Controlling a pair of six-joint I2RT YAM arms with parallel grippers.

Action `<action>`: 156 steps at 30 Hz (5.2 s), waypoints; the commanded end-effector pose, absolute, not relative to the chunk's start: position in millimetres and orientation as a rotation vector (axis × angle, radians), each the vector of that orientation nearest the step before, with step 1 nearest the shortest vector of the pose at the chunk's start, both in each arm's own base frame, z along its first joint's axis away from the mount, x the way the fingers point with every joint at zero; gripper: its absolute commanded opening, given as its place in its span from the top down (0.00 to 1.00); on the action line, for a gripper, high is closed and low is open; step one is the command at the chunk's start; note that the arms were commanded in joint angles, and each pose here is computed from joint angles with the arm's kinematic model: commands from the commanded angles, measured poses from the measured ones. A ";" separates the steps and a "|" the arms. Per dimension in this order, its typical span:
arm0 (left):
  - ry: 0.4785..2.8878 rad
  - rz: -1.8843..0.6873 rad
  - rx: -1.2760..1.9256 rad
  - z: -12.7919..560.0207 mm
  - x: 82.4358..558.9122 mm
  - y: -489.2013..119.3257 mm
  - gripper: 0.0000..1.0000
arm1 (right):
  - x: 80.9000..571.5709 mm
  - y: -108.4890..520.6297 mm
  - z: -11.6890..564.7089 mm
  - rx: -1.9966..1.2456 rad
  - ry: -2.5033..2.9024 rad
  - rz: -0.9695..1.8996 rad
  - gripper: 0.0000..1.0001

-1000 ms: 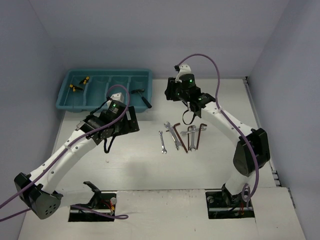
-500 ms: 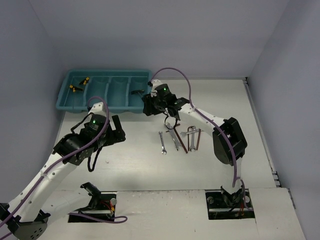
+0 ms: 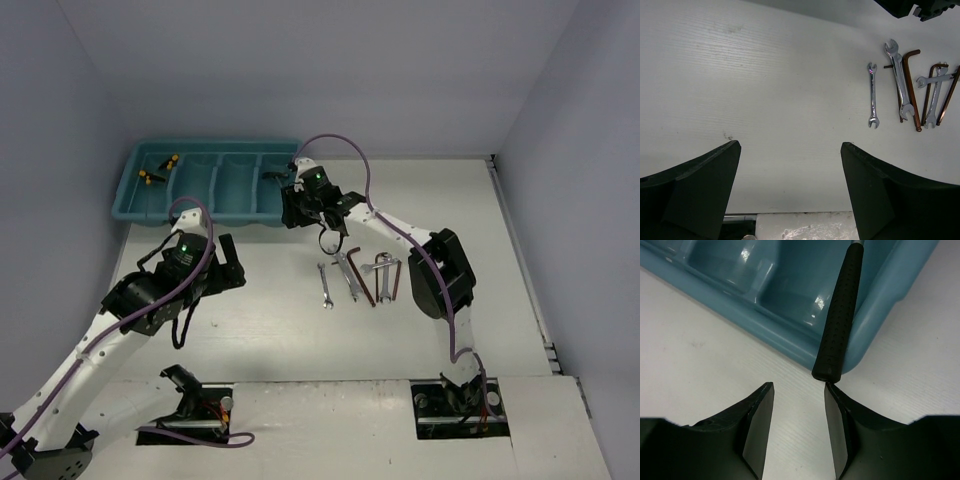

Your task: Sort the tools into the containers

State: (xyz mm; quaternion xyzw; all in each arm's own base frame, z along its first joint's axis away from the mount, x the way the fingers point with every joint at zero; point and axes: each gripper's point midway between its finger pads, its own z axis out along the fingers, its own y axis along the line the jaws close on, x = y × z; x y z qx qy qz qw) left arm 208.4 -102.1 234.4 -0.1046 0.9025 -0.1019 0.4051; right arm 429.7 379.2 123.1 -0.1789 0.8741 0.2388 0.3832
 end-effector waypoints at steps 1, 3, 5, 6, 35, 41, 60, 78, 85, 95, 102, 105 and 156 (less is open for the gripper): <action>2.242 -0.236 -0.262 242.5 211.5 -96.7 0.21 | 446.1 388.4 146.4 -0.443 2.153 0.605 0.58; 2.241 -0.234 -0.261 242.7 211.9 -96.4 0.21 | 448.3 396.6 149.2 -0.460 2.139 0.623 0.58; 2.240 -0.232 -0.262 243.7 212.9 -96.7 0.21 | 451.6 405.5 152.2 -0.475 2.122 0.636 0.58; 2.242 -0.234 -0.260 243.5 213.1 -97.4 0.21 | 452.6 408.8 147.9 -0.482 2.126 0.640 0.58; 2.518 -0.233 -0.209 155.4 284.0 -267.4 0.43 | 368.2 102.5 191.9 0.160 2.127 0.103 0.57; 2.624 -0.159 -0.182 107.3 298.2 -294.2 0.46 | 337.5 86.8 179.4 0.196 2.144 0.121 0.56; 2.802 -0.078 -0.188 22.3 296.8 -311.4 0.70 | 315.4 78.9 173.9 0.210 2.163 0.130 0.56; 2.630 -0.044 -0.167 111.0 302.9 -190.5 1.00 | 315.7 86.5 175.3 0.180 2.173 0.170 0.55; 2.456 -0.048 -0.145 199.1 341.1 -107.7 1.00 | 316.2 92.9 175.8 0.163 2.183 0.205 0.55; 2.359 0.196 -0.071 237.8 474.8 14.2 1.00 | 315.8 104.4 175.9 0.116 2.204 0.266 0.55; 2.314 0.239 -0.091 214.8 563.2 47.7 0.97 | 309.6 117.2 178.3 0.066 2.224 0.346 0.55; 2.325 0.262 -0.143 193.0 580.1 63.3 0.91 | 307.0 119.3 177.8 0.050 2.230 0.361 0.54; 2.245 -0.176 -0.206 249.5 270.4 -27.3 0.28 | 342.2 253.6 19.7 -0.627 2.583 0.103 0.68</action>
